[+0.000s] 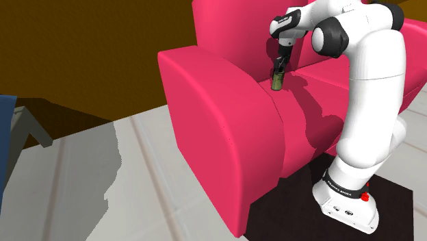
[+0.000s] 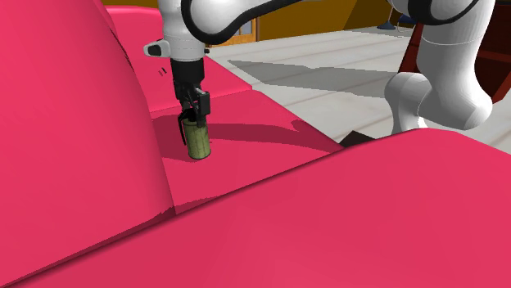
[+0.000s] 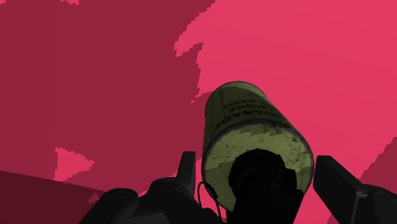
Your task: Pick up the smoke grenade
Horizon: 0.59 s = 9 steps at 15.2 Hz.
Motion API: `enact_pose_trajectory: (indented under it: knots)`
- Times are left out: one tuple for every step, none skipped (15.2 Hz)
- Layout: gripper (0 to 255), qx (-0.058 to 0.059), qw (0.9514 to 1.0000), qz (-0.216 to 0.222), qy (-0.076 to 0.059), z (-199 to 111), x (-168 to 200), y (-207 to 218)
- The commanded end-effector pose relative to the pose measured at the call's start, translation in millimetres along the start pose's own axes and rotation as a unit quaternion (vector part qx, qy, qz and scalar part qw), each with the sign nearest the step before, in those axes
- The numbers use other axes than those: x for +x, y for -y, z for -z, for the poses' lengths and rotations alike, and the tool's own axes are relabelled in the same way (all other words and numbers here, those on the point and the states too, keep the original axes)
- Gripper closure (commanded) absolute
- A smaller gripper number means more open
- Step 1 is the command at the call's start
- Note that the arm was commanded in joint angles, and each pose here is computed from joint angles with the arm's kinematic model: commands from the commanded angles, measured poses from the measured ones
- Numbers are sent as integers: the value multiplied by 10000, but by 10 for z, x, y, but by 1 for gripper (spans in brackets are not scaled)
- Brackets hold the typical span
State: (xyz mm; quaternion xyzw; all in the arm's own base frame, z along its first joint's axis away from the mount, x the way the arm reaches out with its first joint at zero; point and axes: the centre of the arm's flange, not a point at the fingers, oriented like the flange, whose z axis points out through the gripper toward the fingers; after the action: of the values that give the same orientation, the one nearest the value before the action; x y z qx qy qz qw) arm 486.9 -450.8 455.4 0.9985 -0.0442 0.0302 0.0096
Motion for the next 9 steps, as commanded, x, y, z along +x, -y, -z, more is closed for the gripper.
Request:
enact_pose_trajectory:
  knots:
    - [255,6,10000,2,8,-10,1,3]
    - [255,6,10000,2,8,-8,2,5]
    - [255,6,10000,2,8,-8,1,5]
    - [255,6,10000,2,8,-8,2,7]
    - [255,6,10000,2,8,-7,1,6]
    - [255,6,10000,2,9,-13,-4,-5]
    - [255,6,10000,2,9,40,-1,-6]
    - [255,6,10000,2,9,93,2,-7]
    - [255,6,10000,2,9,145,6,-8]
